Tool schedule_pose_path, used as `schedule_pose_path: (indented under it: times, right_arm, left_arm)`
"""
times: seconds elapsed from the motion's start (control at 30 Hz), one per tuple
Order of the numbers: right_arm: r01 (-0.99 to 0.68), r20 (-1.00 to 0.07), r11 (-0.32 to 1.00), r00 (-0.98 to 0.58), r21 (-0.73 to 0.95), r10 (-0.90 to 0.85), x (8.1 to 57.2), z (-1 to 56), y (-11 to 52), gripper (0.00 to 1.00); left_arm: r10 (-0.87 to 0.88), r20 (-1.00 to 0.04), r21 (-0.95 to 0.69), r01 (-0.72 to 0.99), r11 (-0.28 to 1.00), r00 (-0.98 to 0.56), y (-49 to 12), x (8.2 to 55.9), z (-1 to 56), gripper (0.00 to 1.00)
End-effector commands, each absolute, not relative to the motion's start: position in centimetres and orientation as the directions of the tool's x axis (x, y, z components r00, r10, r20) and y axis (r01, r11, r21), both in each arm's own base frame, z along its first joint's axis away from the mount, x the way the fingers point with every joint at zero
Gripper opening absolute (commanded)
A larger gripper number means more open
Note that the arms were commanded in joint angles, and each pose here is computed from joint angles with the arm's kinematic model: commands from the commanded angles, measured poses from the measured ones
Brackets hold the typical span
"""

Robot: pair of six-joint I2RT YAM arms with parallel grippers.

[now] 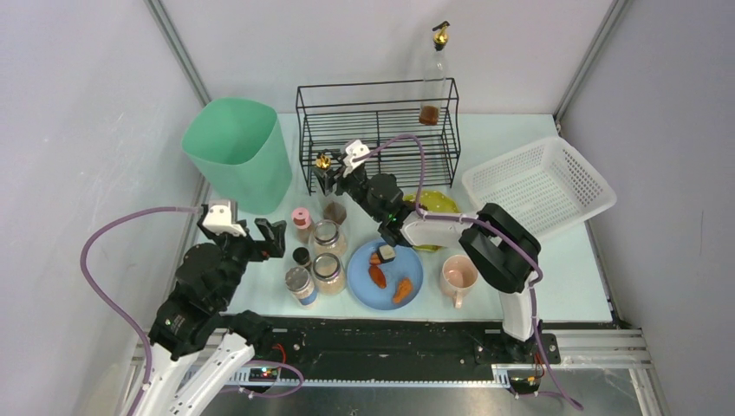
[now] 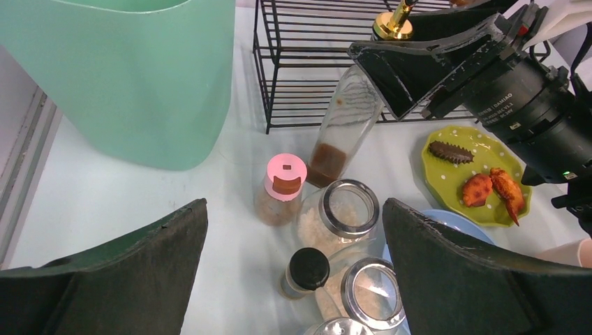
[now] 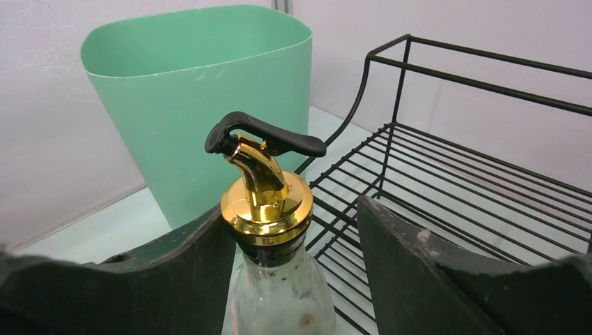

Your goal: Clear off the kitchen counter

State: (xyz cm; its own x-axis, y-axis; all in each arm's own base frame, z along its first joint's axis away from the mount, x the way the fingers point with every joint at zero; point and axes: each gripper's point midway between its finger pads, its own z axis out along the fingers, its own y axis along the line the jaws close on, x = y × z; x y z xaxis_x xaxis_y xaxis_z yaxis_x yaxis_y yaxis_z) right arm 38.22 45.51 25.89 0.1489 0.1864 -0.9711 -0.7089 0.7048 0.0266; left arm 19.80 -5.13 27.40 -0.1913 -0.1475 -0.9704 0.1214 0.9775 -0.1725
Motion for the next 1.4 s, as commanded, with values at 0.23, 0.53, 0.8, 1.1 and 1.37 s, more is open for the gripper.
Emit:
schedule_pose_path:
  times: [0.23, 0.53, 0.8, 1.1, 1.37]
  right_arm:
    - [-0.71, -0.952, 0.703, 0.178, 0.051, 0.248, 38.8, 27.6, 46.5, 0.61]
    - [-0.72, -0.956, 0.692, 0.165, 0.053, 0.244, 38.6, 27.3, 46.7, 0.38]
    - [-0.731, -0.952, 0.682, 0.218, -0.013, 0.215, 37.8, 28.7, 46.7, 0.0]
    - [-0.686, -0.913, 0.715, 0.365, -0.133, 0.181, 36.1, 34.2, 44.7, 0.0]
    - [-0.644, -0.882, 0.734, 0.452, -0.217, 0.136, 34.8, 38.5, 41.0, 0.0]
  left_arm:
    - [-0.151, -0.97, -0.176, 0.126, 0.976, -0.19, -5.3, 20.1, 27.7, 0.98]
    - [-0.152, -0.97, -0.177, 0.127, 0.976, -0.189, -5.3, 20.1, 27.7, 0.98]
    - [-0.152, -0.97, -0.177, 0.122, 0.977, -0.187, -5.2, 20.1, 27.7, 0.98]
    - [-0.154, -0.97, -0.178, 0.12, 0.977, -0.186, -5.2, 20.1, 27.7, 0.98]
    - [-0.152, -0.97, -0.177, 0.121, 0.977, -0.19, -5.2, 20.1, 27.6, 0.98]
